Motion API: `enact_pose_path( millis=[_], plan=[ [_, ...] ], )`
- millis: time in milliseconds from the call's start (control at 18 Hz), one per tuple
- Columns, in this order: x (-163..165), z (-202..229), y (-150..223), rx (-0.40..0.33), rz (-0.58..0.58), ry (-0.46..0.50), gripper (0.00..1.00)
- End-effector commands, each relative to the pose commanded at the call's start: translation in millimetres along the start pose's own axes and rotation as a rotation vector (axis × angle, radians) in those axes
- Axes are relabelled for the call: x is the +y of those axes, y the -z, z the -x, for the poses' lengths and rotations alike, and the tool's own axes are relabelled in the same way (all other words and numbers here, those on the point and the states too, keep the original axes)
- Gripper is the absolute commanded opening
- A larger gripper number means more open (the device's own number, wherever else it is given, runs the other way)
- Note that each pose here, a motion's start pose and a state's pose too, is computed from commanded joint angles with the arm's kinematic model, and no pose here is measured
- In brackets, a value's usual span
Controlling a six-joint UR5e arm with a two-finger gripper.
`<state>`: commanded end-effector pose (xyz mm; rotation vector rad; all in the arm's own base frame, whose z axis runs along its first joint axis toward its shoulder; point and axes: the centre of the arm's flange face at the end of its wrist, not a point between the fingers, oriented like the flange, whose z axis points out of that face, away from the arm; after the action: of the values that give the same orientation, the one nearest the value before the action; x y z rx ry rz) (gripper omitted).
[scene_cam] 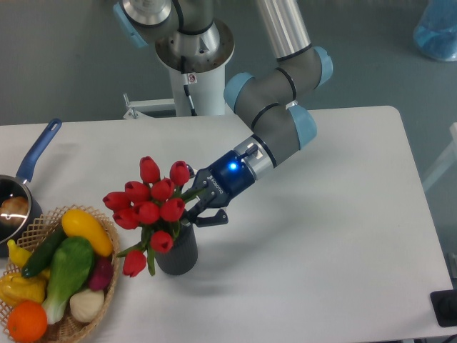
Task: Insert the flowers into the vase
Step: 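Hold the tulips in the vase and adjust them upright, then open the gripper to release the tulip stems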
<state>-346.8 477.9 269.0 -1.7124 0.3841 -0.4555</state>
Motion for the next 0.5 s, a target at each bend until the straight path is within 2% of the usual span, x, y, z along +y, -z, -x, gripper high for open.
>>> enact_pose_path(
  millis=[222,278,444,500],
  plan=[
    [0.0,0.0,0.0,0.0,0.0,-0.002,0.41],
    [0.0,0.0,0.0,0.0,0.0,-0.002,0.48],
    [-0.4,0.8,0.9,-0.002,0.001,-0.004,0.51],
    [0.4,1.0,0.8,-0.002,0.001,-0.003,0.55]
  ],
)
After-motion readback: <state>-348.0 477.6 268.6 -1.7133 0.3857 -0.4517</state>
